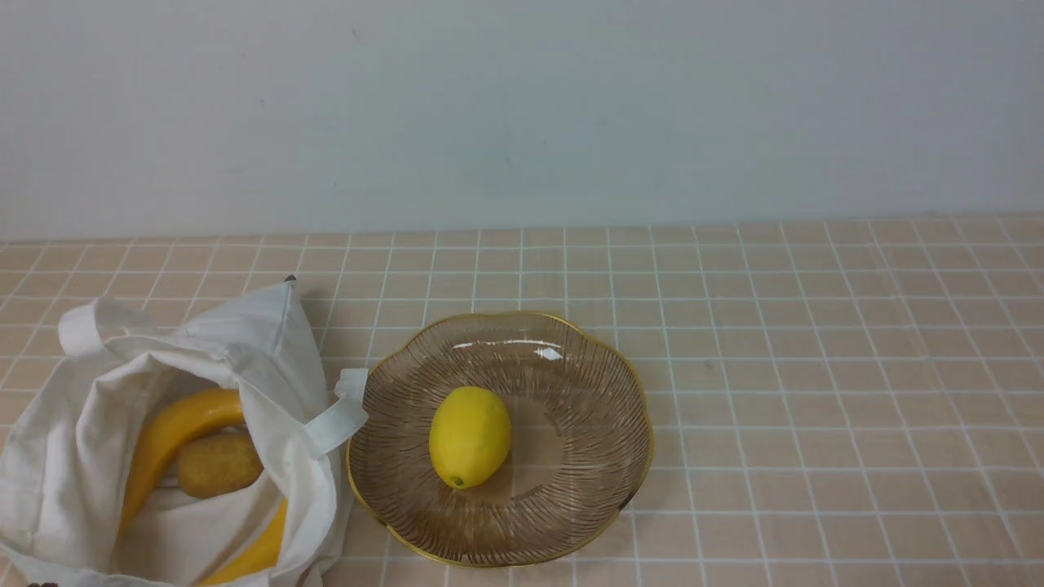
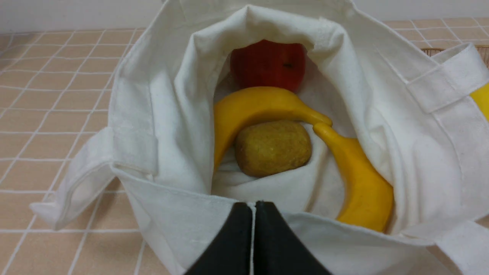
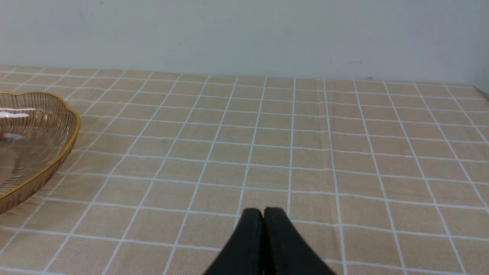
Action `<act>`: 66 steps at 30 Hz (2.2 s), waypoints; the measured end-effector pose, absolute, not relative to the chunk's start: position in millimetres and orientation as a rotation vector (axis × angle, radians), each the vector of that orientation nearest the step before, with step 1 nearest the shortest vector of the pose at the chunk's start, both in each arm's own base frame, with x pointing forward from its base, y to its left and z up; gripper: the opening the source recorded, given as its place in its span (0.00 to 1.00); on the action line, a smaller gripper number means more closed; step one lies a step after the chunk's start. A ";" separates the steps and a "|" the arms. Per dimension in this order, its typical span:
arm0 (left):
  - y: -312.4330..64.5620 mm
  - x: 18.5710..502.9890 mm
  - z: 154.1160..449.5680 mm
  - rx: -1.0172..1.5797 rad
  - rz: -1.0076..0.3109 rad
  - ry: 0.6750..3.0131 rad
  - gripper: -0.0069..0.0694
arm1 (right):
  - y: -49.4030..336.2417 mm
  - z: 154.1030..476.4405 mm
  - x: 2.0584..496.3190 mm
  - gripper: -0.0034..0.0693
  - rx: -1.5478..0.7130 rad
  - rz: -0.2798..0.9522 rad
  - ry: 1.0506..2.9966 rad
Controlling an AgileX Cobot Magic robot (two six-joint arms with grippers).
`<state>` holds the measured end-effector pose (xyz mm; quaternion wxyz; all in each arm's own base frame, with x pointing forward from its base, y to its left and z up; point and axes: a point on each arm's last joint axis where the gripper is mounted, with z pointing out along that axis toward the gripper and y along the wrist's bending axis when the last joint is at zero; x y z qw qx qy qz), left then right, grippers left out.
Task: Take the fruit out of the bag on the brown coffee tablecloth and place them on the plate.
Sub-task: 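Reach into the cloth bag and grasp the kiwi with the left gripper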
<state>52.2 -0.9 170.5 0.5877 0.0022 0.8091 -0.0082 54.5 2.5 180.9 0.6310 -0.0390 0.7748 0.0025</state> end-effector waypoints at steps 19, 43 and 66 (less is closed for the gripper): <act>-0.9 52.2 170.5 0.005 -0.019 1.885 0.08 | 2.5 180.9 54.5 0.03 -0.089 0.006 1.774; -2.0 56.7 202.8 -0.680 -0.760 1.410 0.08 | 2.5 180.9 54.5 0.03 -0.089 0.006 1.774; -23.5 131.6 293.7 0.199 -0.264 2.369 0.08 | 2.5 180.9 54.5 0.03 -0.089 0.006 1.774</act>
